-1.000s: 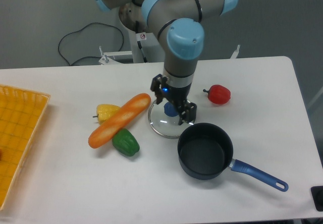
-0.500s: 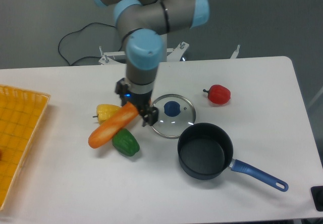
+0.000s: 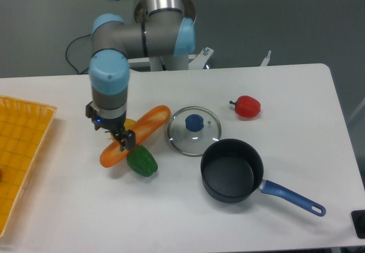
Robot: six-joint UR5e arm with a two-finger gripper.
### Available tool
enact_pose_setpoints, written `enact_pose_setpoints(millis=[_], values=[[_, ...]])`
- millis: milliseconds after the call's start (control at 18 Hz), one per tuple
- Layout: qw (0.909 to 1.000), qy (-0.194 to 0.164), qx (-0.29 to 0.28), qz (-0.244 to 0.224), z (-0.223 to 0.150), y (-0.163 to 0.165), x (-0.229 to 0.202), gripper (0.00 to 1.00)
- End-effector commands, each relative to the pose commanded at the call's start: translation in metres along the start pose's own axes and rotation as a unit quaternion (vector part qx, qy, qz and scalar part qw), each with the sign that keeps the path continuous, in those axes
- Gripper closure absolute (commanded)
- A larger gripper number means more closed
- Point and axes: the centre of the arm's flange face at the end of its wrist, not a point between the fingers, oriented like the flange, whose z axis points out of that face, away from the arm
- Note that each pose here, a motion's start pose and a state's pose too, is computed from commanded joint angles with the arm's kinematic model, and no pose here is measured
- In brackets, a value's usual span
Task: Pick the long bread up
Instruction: 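Lower the open gripper over the baguette end beside the yellow pepper, then close the gripper around the end of the baguette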
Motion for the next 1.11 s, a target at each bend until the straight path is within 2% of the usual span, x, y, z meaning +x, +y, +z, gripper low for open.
enact_pose_setpoints(millis=[611, 1111], values=[[0.9996, -0.002, -0.026, 0.003, 0.029, -0.01, -0.012, 0.0], [0.9987, -0.007, -0.05, 0.003, 0.044, -0.004, -0.016, 0.0]])
